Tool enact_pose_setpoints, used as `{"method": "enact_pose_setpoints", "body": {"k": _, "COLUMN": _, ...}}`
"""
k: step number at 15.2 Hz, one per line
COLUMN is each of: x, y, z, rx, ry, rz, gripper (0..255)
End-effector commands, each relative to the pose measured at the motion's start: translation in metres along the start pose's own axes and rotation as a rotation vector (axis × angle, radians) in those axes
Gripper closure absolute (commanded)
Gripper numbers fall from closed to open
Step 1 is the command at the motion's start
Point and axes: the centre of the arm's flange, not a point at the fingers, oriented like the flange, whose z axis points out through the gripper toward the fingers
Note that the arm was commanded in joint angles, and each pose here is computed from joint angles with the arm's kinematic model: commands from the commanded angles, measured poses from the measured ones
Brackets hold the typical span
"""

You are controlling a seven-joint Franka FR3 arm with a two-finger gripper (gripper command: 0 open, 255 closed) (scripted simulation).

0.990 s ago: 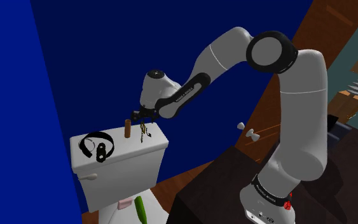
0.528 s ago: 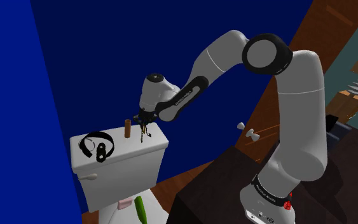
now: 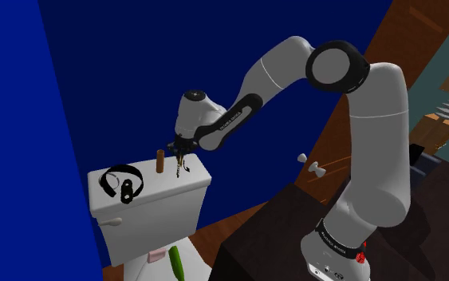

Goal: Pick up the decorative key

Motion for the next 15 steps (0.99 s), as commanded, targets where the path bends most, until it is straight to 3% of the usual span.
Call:
{"method": "enact_pose_setpoints", "body": {"k": 1, "x": 0.002, "y": 0.0, "z": -0.009, "rx": 0.0, "ry": 0.0, "rz": 0.0, "gripper": 255}}
{"method": "enact_pose_setpoints", "body": {"k": 15, "x": 0.02, "y": 0.001, "z": -0.071, "rx": 0.0, "ry": 0.0, "rz": 0.0, "gripper": 255}}
